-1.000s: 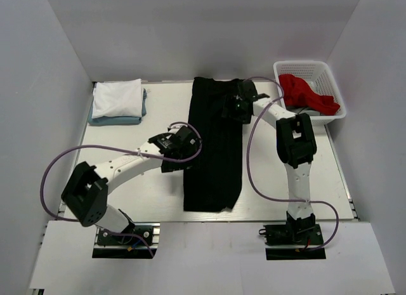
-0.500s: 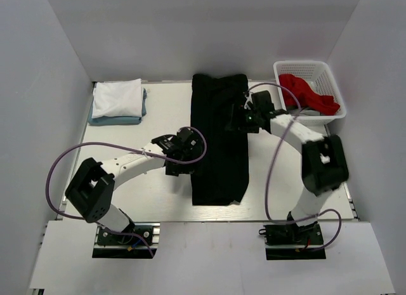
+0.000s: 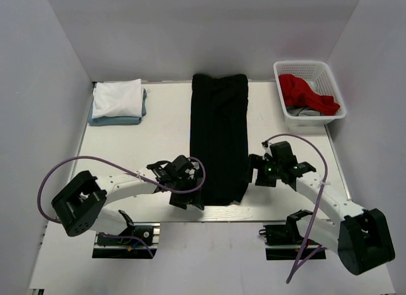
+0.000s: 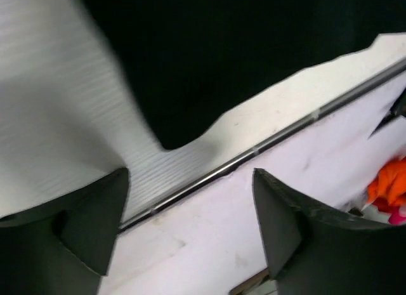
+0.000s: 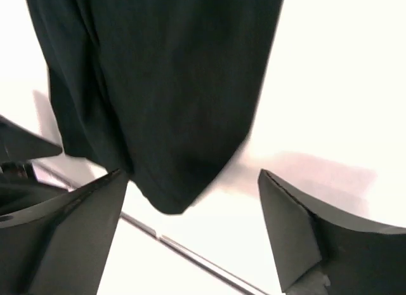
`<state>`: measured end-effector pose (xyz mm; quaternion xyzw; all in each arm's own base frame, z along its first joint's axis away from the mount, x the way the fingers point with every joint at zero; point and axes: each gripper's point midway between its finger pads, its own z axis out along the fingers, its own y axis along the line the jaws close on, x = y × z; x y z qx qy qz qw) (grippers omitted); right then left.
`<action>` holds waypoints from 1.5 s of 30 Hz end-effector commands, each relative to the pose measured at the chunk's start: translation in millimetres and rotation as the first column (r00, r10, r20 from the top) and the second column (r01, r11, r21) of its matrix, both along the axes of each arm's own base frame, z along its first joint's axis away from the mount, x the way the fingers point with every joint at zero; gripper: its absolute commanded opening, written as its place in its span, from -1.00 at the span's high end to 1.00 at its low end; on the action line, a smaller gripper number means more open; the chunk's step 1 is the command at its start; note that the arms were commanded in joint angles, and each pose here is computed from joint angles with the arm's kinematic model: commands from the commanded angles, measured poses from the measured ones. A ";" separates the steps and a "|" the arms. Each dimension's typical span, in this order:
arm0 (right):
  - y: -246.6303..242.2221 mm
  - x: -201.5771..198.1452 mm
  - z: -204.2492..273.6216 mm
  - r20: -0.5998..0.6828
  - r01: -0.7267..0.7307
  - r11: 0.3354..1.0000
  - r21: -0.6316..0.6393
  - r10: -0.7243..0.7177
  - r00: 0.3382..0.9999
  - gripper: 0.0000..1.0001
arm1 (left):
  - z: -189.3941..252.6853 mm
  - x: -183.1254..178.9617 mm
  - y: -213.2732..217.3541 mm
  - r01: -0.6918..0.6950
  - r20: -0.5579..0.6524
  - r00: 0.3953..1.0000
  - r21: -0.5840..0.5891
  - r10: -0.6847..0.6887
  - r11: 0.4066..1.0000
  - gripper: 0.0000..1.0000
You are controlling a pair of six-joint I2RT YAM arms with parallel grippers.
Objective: Fold and stack the t-shirts
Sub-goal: Grab the bottom of the folded rectangular tshirt with both arms
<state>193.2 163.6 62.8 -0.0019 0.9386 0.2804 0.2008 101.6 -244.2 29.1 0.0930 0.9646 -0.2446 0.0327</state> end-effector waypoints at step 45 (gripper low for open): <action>17.4 -86.6 -28.9 -0.302 -0.161 0.985 0.064 0.172 0.938 1.00 | -3.6 6.4 -1.9 0.084 0.102 0.991 0.081 -0.092 0.993 0.59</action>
